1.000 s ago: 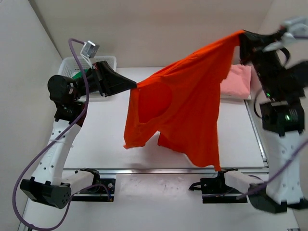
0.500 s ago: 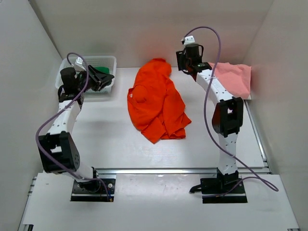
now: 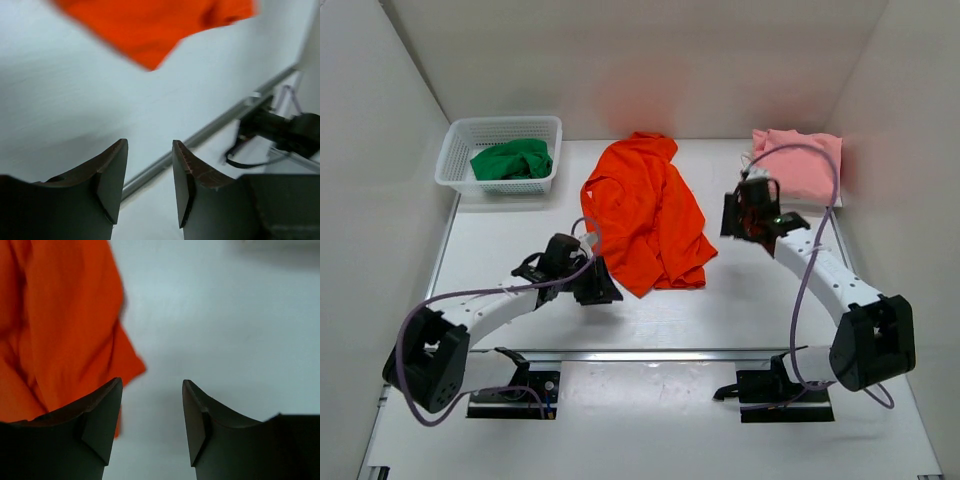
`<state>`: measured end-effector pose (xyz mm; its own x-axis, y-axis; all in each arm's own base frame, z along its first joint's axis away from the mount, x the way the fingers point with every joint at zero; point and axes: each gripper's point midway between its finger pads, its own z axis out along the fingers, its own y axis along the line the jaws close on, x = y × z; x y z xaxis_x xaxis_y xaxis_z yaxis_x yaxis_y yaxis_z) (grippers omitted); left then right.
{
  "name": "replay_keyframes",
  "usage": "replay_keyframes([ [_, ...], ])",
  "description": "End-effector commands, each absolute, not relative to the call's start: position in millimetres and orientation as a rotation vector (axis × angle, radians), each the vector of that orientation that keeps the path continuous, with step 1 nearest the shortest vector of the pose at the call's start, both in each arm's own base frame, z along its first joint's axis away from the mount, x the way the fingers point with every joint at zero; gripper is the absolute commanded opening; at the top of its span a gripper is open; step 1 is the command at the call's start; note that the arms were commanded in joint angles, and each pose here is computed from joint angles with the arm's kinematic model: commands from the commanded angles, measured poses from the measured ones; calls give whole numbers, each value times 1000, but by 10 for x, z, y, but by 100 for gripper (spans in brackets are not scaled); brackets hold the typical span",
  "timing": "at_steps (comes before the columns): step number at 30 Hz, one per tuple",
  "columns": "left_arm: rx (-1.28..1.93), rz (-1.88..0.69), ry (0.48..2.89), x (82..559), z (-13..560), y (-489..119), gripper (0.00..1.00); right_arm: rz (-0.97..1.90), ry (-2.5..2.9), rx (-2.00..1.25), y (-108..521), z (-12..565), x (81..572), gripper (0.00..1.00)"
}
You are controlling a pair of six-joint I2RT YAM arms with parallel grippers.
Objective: Fold and stack the t-shirts
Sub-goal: Flatten out the tshirt
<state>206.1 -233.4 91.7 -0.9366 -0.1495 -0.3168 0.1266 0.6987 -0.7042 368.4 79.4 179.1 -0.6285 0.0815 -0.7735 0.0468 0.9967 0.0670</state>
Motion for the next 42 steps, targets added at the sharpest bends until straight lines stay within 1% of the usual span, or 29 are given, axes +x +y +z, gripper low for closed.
replay_keyframes([
  [1,-85,-971,2539,2188,712,-2259,52,187,2391,159,1066,1234,3232,49],
  [4,-112,-962,2530,2265,640,-2330,54,215,2426,170,1101,1035,3032,49],
  [7,-130,-911,2537,2341,559,-2429,64,254,2430,185,1112,957,2954,49],
  [8,-128,-907,2525,2387,577,-2476,65,261,2427,192,1099,950,2941,50],
  [10,-134,-884,2576,2378,426,-2566,69,266,2423,205,1067,955,2947,49],
  [11,-123,-893,2577,2388,448,-2649,69,256,2424,220,1026,937,2938,50],
  [12,-122,-843,2612,2370,307,-2645,70,261,2426,219,1016,954,2940,50],
  [14,-151,-824,2632,2392,197,-2733,72,252,2404,234,963,1003,2971,50],
  [18,-209,-785,2620,2431,67,-2774,71,266,2410,238,937,957,2916,51],
  [19,-233,-754,2611,2479,47,-2753,64,268,2416,231,947,931,2894,52],
  [20,-224,-735,2608,2486,41,-2750,47,254,2437,235,912,858,2844,52],
  [21,-244,-715,2593,2516,37,-2715,36,263,2448,221,954,827,2829,54],
  [22,-272,-698,2577,2563,88,-2631,0,266,2456,202,985,797,2801,56],
  [23,-301,-689,2563,2606,116,-2559,0,277,2462,187,1034,769,2781,57],
  [24,-308,-690,2553,2619,151,-2499,0,291,2471,174,1090,752,2765,60],
  [26,-326,-718,2472,2692,497,-2352,0,327,2465,135,1239,729,2763,63],
  [27,-345,-690,2460,2719,568,-2242,0,362,2474,105,1368,689,2745,64],
  [29,-355,-746,2342,2826,1018,-2131,0,406,2471,88,1544,629,2740,66],
  [31,-367,-783,2284,2874,1301,-2030,0,454,2452,61,1716,580,2831,69],
  [33,-379,-806,2242,2924,1522,-1928,0,466,2513,24,1846,373,2847,70],
  [34,-374,-834,2209,2938,1665,-1922,0,462,2535,-14,1937,319,2878,65],
  [35,-374,-840,2202,2923,1714,-1869,0,470,2531,-56,2001,356,2930,40],
  [36,-367,-843,2191,2945,1807,-1831,0,467,2541,-76,2037,358,2981,27],
  [37,-365,-845,2187,2945,1855,-1806,0,455,2551,-77,2008,380,2997,7],
  [38,-370,-819,2156,2996,2016,-1678,0,447,2524,-63,1917,511,3054,0],
  [39,-375,-808,2148,3022,2060,-1635,0,461,2496,-63,1923,611,3069,0],
  [40,-364,-803,2133,3028,2144,-1602,0,484,2446,-16,1786,808,3169,0],
  [41,-397,-772,2107,3051,2212,-1453,0,472,2432,57,1583,862,3253,0],
  [42,-405,-764,2094,3046,2279,-1383,0,474,2374,100,1367,1060,3368,0],
])
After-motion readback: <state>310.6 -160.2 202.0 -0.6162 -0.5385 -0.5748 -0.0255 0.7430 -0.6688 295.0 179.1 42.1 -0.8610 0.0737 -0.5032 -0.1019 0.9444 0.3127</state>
